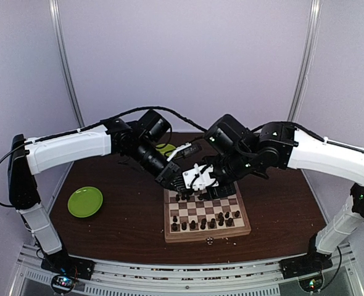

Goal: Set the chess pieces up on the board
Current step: Pass from the left arm to the right

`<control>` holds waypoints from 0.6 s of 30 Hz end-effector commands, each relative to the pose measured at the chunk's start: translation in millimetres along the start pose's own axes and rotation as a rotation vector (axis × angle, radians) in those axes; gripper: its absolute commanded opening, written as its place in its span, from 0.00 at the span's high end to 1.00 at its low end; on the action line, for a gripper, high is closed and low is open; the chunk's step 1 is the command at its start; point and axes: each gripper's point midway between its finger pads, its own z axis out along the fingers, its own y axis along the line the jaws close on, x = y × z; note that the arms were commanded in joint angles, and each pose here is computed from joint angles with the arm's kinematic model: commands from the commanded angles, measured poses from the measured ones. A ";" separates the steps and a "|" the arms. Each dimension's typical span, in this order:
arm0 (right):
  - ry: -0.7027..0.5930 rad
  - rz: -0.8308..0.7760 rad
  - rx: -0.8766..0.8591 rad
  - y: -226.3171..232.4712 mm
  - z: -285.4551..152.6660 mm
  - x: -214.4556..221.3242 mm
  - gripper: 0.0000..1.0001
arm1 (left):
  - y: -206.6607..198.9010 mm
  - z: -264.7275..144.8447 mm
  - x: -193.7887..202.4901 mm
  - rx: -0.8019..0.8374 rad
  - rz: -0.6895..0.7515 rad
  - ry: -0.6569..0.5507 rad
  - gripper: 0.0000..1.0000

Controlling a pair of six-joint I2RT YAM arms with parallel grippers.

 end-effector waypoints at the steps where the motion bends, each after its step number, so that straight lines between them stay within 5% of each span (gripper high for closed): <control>1: 0.021 -0.036 0.052 -10.3 -7.3 -7.5 0.49 | -9.6 -1.6 -11.6 0.046 0.009 -0.034 0.98; 18: 0.087 -0.067 0.031 3.0 8.2 -6.9 0.85 | -7.2 1.6 -14.1 0.054 -0.012 -0.049 0.98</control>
